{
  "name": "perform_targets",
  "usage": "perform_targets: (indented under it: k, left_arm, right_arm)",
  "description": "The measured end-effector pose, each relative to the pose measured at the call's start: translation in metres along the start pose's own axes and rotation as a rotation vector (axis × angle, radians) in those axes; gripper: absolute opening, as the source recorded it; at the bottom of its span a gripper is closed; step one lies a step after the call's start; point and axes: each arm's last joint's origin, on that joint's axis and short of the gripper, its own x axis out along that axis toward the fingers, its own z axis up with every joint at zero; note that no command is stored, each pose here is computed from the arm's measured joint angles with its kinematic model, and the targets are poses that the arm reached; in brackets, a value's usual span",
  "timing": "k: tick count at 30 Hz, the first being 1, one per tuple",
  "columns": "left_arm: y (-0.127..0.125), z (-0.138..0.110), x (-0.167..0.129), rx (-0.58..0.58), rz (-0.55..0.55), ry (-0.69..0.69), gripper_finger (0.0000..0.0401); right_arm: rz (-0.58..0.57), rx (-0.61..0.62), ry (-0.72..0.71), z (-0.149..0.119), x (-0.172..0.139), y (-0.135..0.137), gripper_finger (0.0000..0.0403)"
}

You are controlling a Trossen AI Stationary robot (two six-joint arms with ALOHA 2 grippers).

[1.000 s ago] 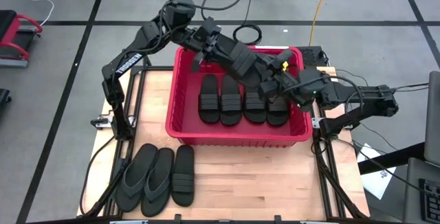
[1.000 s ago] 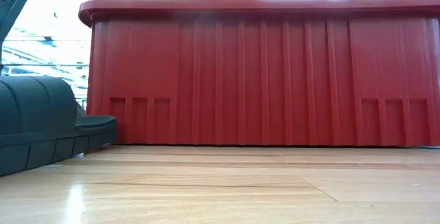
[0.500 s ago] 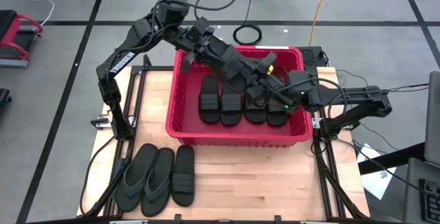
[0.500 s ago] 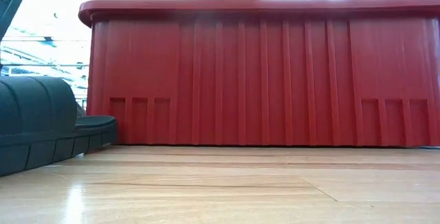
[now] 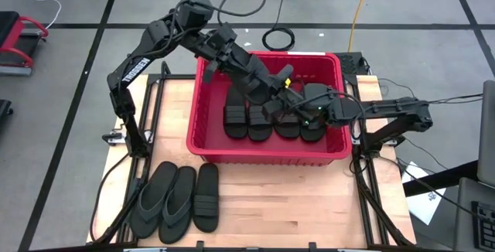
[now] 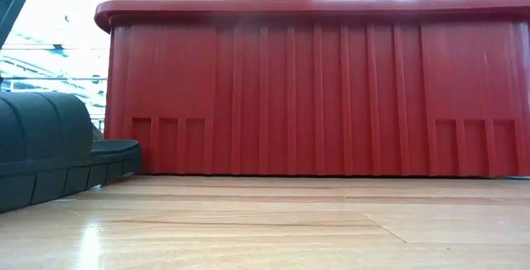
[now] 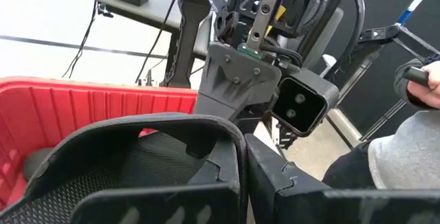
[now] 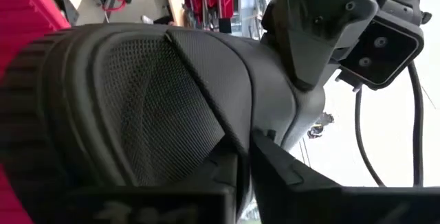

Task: Pick and place slides into bin
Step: Put the black slipper into the red organizer bin

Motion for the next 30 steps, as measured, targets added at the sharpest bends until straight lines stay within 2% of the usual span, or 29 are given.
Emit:
perform_targets:
  k: [6, 11, 18, 25, 28, 30]
  left_arm:
    - [0.003, 0.001, 0.002, -0.003, 0.035, -0.006, 0.0006]
    - [0.006, 0.002, -0.002, -0.052, 0.092, -0.024, 0.003]
    - [-0.004, 0.015, -0.014, -0.006, 0.12, -0.123, 0.01]
    - [-0.008, 0.023, -0.018, 0.041, 0.103, -0.178, 0.0184]
    - [-0.014, 0.026, -0.022, 0.064, 0.093, -0.198, 0.0209]
    - [-0.017, 0.03, -0.024, 0.099, 0.092, -0.226, 0.0222]
  right_arm:
    - [0.028, -0.027, 0.061, -0.005, -0.005, -0.001, 0.0005]
    - [0.052, -0.041, 0.13, -0.01, -0.013, -0.004, 0.0003]
    - [0.029, 0.008, 0.161, -0.016, -0.029, -0.019, 0.0001]
    - [0.036, -0.016, 0.19, -0.014, -0.042, -0.022, 0.0001]
    - [0.063, -0.047, 0.285, -0.018, -0.043, -0.017, 0.0001]
    - [0.071, -0.014, 0.349, -0.024, -0.046, -0.016, 0.0001]
